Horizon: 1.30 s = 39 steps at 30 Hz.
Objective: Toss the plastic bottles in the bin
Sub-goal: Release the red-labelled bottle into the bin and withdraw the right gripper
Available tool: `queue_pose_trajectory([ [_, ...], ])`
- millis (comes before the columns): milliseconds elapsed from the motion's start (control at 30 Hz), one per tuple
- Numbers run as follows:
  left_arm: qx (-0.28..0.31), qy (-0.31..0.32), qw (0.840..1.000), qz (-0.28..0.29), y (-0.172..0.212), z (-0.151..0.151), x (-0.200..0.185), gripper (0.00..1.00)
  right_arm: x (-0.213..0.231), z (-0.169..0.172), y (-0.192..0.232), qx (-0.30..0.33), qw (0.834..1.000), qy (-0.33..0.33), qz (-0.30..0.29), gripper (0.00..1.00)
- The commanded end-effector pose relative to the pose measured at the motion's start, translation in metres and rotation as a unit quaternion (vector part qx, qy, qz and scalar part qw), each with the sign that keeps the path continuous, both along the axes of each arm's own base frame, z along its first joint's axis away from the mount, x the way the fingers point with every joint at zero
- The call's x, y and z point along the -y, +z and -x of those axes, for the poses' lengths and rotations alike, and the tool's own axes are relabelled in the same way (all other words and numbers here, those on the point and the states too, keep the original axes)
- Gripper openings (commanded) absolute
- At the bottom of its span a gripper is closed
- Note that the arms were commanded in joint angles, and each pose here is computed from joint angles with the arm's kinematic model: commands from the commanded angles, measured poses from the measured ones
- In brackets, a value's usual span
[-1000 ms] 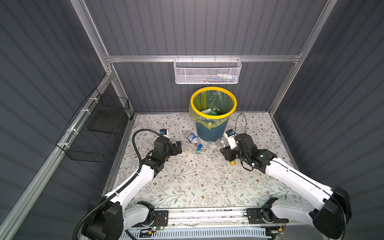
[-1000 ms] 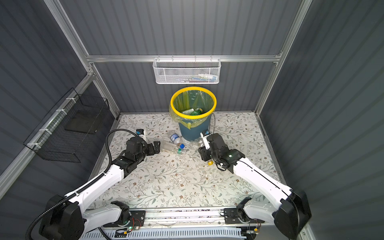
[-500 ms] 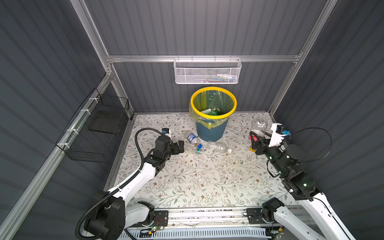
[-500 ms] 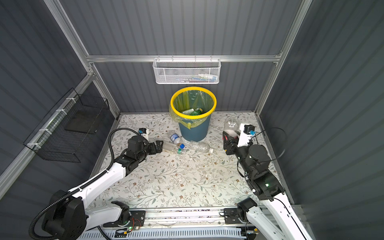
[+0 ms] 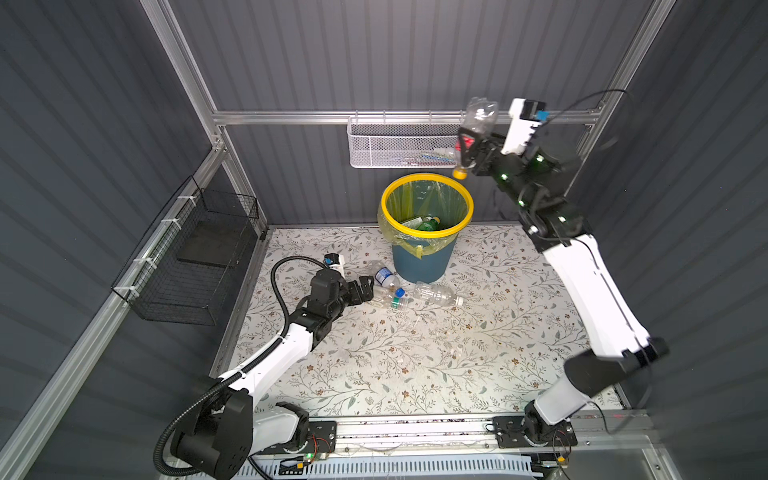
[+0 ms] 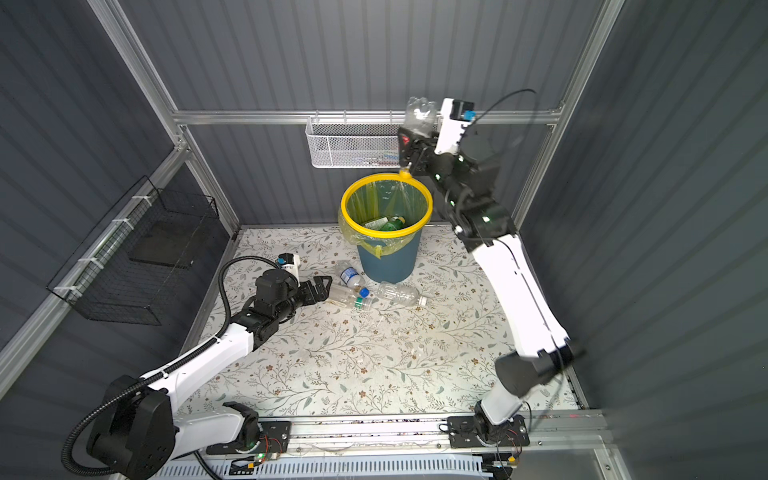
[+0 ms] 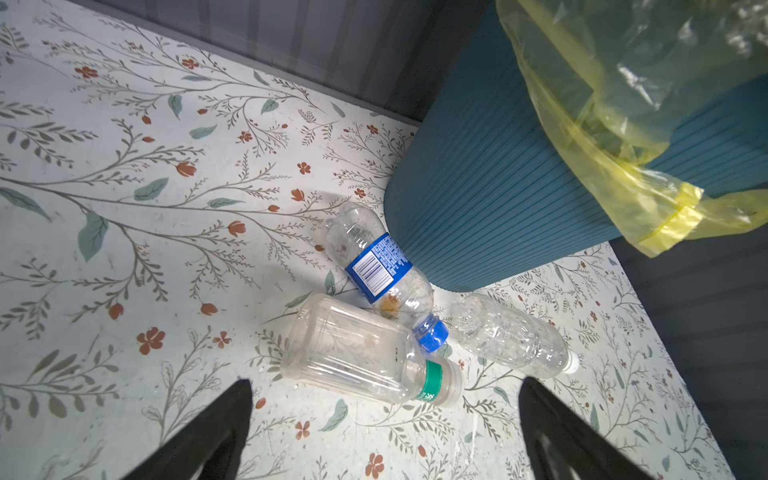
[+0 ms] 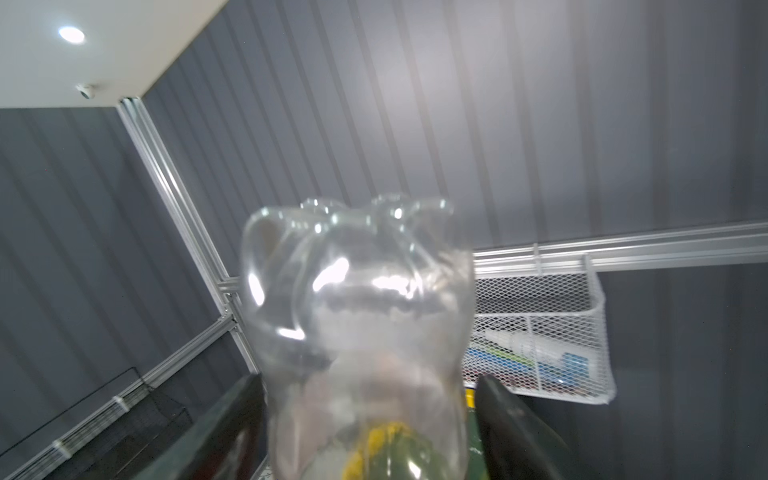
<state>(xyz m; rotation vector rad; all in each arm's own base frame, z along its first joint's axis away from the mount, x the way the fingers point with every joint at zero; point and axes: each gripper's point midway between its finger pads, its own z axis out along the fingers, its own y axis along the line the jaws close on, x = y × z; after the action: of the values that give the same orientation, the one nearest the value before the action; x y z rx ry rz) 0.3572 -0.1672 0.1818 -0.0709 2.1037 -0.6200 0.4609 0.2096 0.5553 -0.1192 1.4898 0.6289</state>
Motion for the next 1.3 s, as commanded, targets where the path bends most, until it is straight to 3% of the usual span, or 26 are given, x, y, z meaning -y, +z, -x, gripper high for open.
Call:
queue_pose_trajectory([
  [0, -0.007, 0.005, 1.0, 0.015, -0.001, 0.006, -0.003, 1.0, -0.011, -0.004, -0.058, -0.103, 0.994, 0.023, 0.034, 0.99],
  [167, -0.018, 0.009, 1.0, 0.0, -0.007, 0.007, -0.006, 1.0, 0.013, 0.005, -0.052, -0.076, 0.997, -0.008, 0.018, 0.99],
  [400, -0.046, 0.008, 0.998, 0.038, -0.019, -0.001, 0.009, 1.0, 0.03, 0.006, -0.065, -0.088, 0.996, -0.021, 0.004, 0.99],
  [700, -0.095, 0.042, 0.994, 0.018, -0.042, 0.003, 0.026, 1.0, 0.056, 0.011, -0.089, -0.107, 0.993, -0.045, -0.014, 0.99],
  [1033, -0.181, 0.102, 0.977, 0.042, -0.076, 0.003, 0.037, 0.99, 0.103, 0.027, -0.12, -0.119, 0.988, -0.088, -0.053, 0.99],
  [1267, -0.208, 0.137, 0.966, 0.066, -0.089, -0.004, 0.04, 1.0, 0.13, 0.036, -0.137, -0.122, 0.983, -0.106, -0.084, 0.99],
])
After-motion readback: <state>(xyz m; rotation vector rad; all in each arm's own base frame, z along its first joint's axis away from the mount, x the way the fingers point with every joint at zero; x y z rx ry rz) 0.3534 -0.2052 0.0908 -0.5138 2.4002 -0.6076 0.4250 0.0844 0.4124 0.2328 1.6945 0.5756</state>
